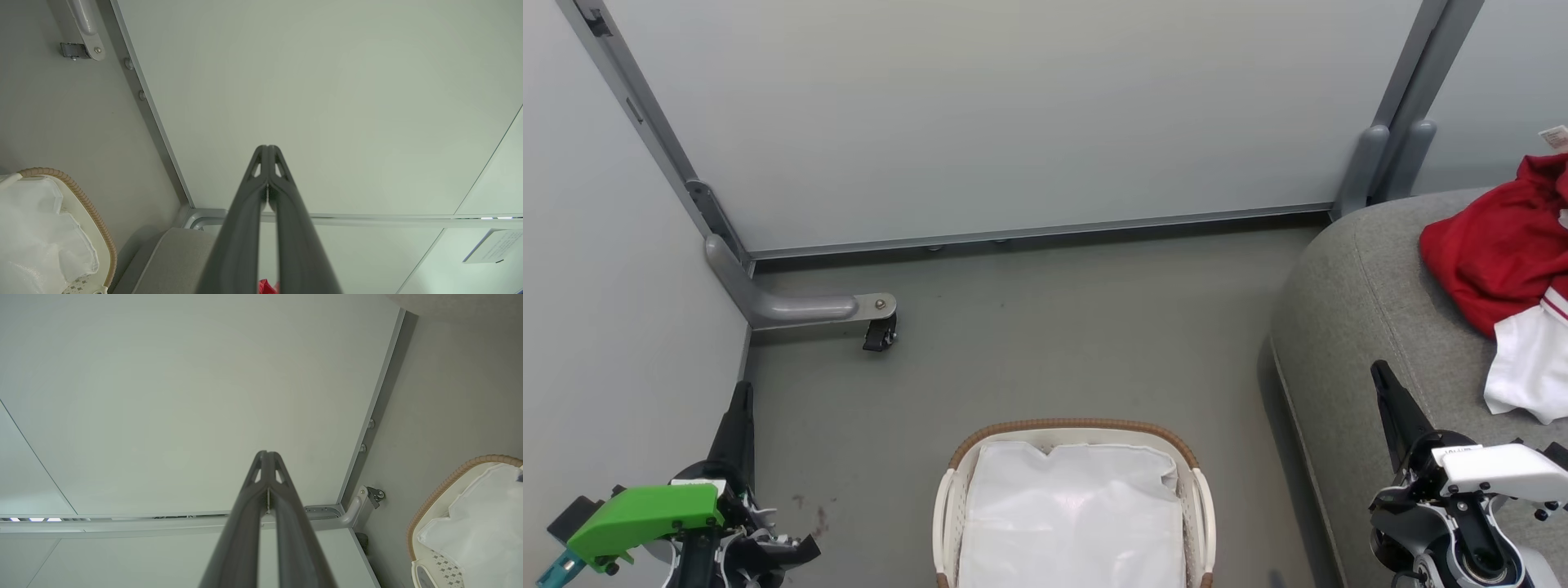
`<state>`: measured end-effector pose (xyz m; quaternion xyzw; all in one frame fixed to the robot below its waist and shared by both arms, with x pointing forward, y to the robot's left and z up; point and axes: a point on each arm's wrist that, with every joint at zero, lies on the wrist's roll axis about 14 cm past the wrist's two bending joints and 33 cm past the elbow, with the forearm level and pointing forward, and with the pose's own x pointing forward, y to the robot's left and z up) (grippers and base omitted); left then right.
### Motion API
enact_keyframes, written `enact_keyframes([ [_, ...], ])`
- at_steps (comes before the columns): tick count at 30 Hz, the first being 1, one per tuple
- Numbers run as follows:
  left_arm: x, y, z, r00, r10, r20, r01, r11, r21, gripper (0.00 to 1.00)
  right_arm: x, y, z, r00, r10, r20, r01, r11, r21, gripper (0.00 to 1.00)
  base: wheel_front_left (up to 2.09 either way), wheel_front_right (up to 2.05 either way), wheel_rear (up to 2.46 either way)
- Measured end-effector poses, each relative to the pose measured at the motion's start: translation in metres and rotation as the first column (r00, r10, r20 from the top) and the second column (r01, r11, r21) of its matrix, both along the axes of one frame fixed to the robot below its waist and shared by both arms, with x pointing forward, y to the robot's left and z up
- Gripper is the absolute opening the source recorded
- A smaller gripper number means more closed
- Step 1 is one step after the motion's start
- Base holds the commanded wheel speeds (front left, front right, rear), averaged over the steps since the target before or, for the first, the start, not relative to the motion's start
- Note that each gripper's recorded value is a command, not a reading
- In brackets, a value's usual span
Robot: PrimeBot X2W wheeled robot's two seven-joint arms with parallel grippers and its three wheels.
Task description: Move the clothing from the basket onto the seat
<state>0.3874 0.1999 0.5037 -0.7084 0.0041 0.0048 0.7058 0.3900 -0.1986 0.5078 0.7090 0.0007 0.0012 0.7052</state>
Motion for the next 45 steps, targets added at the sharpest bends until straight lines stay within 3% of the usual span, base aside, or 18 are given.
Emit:
enact_keyframes([
  [45, 0.0000, 0.0000, 0.0000, 1.000, 0.000, 0.000, 0.000, 1.000, 0.000, 0.00, 0.0000, 0.0000, 0.0000, 1.000, 0.000, 0.000, 0.000, 1.000, 0.000, 0.00, 0.00, 0.00, 0.00],
])
